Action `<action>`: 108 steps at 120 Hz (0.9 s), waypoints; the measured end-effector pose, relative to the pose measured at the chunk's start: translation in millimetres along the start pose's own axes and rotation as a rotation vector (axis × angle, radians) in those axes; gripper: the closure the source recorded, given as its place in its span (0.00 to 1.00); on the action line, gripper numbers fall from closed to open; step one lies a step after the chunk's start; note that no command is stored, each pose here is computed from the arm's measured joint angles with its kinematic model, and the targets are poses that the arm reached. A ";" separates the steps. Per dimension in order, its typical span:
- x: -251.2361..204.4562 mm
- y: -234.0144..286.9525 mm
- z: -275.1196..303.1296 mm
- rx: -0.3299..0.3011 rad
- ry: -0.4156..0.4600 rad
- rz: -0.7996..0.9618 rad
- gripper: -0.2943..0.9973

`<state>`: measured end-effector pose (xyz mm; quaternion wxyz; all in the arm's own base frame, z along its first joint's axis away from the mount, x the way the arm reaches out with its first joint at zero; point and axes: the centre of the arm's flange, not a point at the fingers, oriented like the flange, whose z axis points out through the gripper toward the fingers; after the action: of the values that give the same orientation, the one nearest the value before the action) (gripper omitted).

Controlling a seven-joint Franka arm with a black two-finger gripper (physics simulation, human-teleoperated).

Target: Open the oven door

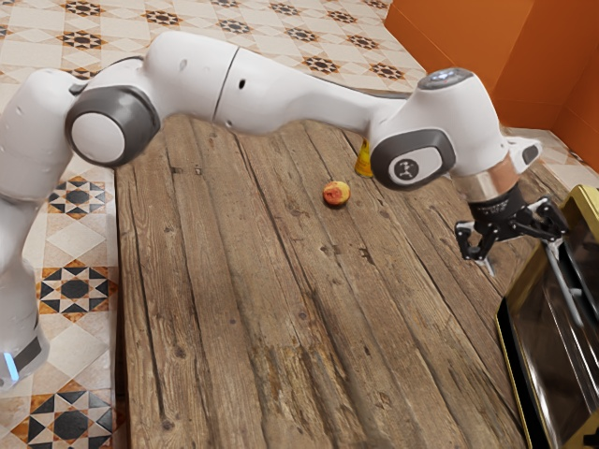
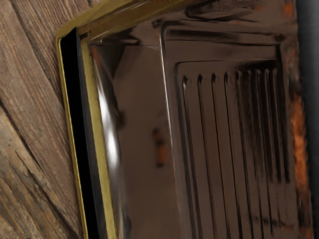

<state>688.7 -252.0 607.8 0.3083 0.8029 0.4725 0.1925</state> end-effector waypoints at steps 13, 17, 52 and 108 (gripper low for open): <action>0.3 -9.9 0.4 0.022 -0.003 -0.011 0.23; 0.3 -11.8 -0.3 0.026 -0.004 -0.014 0.23; -3.0 -26.9 -14.5 0.051 -0.017 -0.042 0.23; -13.0 -69.1 -46.1 0.110 -0.010 -0.070 0.24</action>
<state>610.5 -223.9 594.7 0.2727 0.8026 0.5085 0.1511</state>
